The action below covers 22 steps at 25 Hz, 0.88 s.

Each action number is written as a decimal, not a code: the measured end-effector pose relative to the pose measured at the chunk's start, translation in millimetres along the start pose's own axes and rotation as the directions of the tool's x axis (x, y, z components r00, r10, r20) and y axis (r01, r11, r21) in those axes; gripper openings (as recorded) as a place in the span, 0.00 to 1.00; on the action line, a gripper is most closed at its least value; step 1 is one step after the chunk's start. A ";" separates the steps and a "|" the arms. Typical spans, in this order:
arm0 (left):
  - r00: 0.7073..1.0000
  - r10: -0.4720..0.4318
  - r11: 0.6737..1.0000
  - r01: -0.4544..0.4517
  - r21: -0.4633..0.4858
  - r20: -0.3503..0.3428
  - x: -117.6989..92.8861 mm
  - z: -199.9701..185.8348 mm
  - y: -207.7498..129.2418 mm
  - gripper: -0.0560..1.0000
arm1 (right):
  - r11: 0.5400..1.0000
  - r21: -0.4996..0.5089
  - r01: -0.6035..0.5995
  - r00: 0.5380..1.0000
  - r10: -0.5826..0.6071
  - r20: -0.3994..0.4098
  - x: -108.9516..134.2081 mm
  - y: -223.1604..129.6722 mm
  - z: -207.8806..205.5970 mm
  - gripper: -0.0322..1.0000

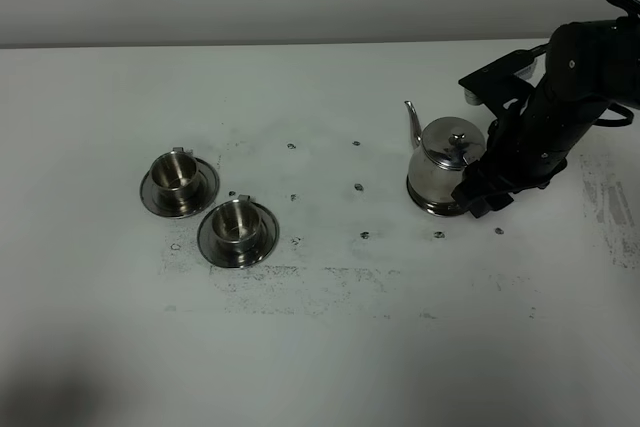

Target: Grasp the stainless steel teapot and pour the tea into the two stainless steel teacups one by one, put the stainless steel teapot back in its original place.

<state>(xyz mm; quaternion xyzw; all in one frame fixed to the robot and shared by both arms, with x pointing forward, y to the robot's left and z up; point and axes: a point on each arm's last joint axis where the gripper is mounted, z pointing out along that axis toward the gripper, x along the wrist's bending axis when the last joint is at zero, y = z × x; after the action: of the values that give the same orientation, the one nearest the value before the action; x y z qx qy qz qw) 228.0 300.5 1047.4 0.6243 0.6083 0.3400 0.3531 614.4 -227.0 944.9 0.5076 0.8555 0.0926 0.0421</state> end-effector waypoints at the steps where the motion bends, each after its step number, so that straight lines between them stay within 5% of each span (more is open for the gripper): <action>1: 1.000 0.000 1.000 0.000 0.000 0.000 0.0 0.0 0.0 0.66 | 1.000 -0.004 0.004 1.000 -0.004 0.004 -0.6 1.4 -0.6 0.54; 22: 1.000 0.000 1.000 0.000 0.000 0.000 0.0 0.0 0.0 0.66 | 1.000 0.007 0.008 1.000 -0.008 0.007 -7.3 17.0 8.0 0.54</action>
<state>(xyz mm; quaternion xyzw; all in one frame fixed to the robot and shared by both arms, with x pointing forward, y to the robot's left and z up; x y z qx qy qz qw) 228.0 300.5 1047.4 0.6243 0.6083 0.3400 0.3531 633.9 -224.5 940.3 0.5046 0.8578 0.0879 0.0437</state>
